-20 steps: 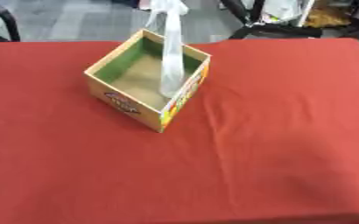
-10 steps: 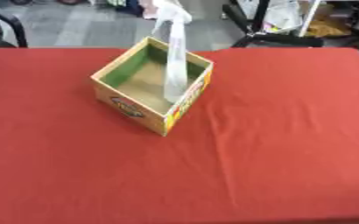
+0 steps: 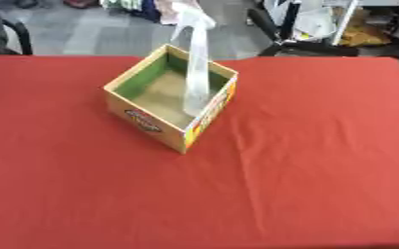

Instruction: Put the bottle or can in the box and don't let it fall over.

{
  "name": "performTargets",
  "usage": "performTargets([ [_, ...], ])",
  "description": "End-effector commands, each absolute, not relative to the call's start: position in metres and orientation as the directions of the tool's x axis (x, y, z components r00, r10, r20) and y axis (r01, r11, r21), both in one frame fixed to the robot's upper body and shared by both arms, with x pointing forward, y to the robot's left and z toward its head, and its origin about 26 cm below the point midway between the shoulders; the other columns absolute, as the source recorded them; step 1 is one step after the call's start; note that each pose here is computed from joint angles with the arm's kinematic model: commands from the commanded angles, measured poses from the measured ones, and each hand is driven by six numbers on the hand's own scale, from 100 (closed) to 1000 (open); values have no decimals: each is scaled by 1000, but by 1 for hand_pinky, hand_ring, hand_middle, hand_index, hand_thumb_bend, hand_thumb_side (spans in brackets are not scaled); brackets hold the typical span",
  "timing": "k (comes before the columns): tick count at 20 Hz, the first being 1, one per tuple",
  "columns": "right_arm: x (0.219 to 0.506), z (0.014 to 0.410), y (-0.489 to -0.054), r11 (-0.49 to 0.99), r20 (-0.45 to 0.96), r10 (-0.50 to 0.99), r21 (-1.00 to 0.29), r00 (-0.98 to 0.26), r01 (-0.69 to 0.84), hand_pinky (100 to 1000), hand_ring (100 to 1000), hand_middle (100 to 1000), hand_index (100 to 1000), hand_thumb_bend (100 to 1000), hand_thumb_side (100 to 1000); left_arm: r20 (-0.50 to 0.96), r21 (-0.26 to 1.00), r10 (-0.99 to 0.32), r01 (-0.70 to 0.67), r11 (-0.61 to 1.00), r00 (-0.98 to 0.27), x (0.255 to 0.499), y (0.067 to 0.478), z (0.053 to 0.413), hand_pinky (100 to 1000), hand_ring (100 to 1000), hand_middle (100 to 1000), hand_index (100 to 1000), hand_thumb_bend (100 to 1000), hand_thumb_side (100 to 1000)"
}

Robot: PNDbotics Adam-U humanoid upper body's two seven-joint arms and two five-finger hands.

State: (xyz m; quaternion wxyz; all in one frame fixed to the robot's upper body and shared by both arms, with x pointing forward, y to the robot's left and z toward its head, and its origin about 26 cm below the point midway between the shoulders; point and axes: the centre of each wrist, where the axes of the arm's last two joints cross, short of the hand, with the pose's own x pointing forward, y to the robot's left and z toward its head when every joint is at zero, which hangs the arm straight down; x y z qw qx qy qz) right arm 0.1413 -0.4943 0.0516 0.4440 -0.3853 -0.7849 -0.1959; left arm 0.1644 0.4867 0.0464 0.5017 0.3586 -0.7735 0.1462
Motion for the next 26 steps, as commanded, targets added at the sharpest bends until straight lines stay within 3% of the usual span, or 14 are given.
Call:
performTargets([
  [1, 142, 63, -499, 625, 831, 456, -44, -319, 779, 843, 1000, 1000, 902, 100, 525, 861, 154, -443, -701, 696, -251, 165, 494, 59, 724, 1000, 1000, 1000, 202, 1000],
  [26, 145, 65, -496, 634, 839, 434, -25, -329, 773, 841, 1000, 1000, 897, 100, 524, 863, 150, -435, -693, 705, -256, 169, 492, 62, 723, 1000, 1000, 1000, 203, 1000],
])
